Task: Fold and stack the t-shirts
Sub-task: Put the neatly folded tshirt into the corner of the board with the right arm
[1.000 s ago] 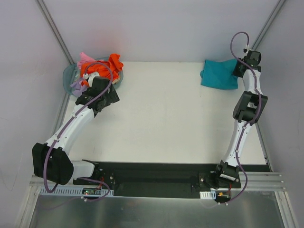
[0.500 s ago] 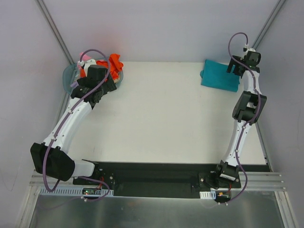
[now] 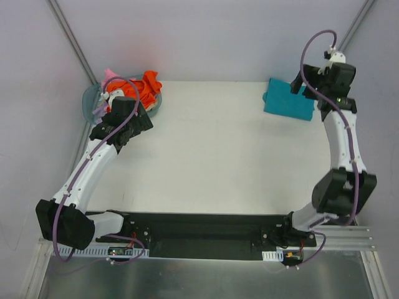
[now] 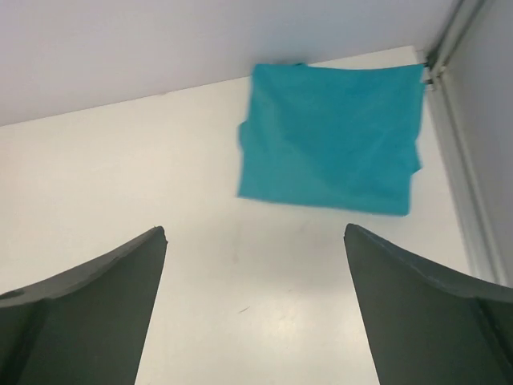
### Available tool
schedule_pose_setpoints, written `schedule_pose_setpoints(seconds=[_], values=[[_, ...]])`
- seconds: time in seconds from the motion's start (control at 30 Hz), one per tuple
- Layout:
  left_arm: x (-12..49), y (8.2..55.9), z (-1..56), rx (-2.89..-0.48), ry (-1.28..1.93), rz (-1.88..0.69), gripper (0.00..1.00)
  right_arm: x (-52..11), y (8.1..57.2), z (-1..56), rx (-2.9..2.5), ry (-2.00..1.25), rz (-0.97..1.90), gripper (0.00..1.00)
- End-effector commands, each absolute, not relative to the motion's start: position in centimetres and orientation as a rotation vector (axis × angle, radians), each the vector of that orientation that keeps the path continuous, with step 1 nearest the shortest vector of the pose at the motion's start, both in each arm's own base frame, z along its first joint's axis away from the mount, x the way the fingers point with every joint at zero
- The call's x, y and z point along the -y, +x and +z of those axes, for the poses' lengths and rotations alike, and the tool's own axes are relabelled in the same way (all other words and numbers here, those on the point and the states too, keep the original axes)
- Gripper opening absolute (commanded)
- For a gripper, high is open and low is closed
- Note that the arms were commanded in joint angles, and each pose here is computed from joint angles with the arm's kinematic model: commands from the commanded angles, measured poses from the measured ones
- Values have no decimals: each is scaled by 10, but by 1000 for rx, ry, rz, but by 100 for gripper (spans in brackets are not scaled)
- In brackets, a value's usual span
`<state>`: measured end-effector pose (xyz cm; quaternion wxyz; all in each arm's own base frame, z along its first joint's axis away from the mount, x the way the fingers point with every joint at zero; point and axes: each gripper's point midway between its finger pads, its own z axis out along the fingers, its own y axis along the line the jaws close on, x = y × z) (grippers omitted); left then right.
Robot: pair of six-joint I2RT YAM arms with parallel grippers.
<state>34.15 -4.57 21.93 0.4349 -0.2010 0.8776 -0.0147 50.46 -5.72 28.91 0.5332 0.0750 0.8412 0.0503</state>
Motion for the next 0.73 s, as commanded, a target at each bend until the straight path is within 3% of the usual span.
schedule_pose_setpoints(seconds=[0.0, 0.23, 0.43, 0.7], values=[[56, 326, 205, -2226, -542, -143, 99, -2, 437, 275, -1992, 181, 287, 97], [61, 316, 176, -2287, -568, -172, 99, -65, 350, 194, -2096, 178, 457, 97], [67, 316, 171, -2230, -545, -245, 99, -65, 313, 143, -2130, 319, 471, 97], [66, 326, 187, -2112, -523, -277, 99, -61, 307, 173, -2028, 295, 444, 97]])
